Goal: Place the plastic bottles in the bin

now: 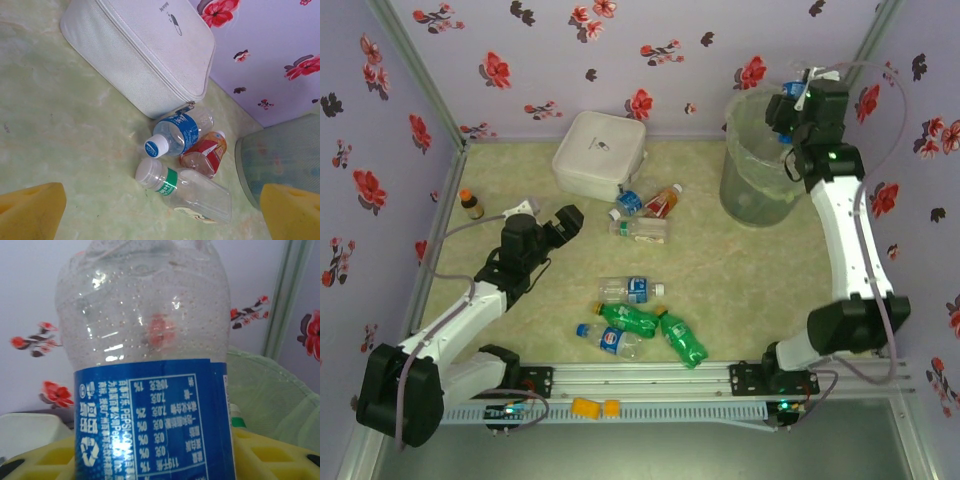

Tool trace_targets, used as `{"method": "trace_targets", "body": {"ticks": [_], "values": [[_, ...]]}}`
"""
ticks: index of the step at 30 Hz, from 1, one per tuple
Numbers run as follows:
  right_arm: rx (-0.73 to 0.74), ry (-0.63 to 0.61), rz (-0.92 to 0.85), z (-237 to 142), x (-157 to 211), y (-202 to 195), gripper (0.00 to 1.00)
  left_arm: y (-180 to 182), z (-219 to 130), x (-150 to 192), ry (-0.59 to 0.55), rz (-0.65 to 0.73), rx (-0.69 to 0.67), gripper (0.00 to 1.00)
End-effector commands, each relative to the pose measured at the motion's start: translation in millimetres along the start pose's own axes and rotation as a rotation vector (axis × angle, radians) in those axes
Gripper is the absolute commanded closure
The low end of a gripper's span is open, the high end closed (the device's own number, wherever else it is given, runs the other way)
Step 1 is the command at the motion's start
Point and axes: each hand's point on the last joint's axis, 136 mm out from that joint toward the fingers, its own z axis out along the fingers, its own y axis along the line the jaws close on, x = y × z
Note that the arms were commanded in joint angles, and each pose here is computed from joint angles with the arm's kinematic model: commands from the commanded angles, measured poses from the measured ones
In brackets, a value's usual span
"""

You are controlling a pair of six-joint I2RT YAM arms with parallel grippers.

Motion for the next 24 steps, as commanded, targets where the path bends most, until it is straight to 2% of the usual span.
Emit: {"method": "trace_targets", "body": {"ticks": [1, 6, 10, 12, 19, 24], "values": [[0.031, 0.054, 0.014, 25, 9, -6, 0.51, -3, -6, -3, -0.012, 0.022, 0.019, 0.00], [0.057, 0.188, 0.035, 65, 49, -13, 0.46, 0, -9, 0, -0.006, 0.025, 0.015, 0.00], [0.068, 0.242, 0.054, 81, 69, -16, 0.39, 0, -10, 0, -0.007, 0.024, 0.017, 0.00], [0.064, 0.245, 0.059, 83, 70, -16, 0.34, 0, -10, 0, -0.008, 0.025, 0.016, 0.00], [0.058, 0.187, 0.044, 66, 44, -14, 0.00, -1, -10, -1, -0.012, 0.019, 0.022, 0.00], [0.019, 0.140, 0.042, 41, 24, -7, 0.00, -1, -7, 0, -0.010, 0.007, 0.026, 0.00]]}}
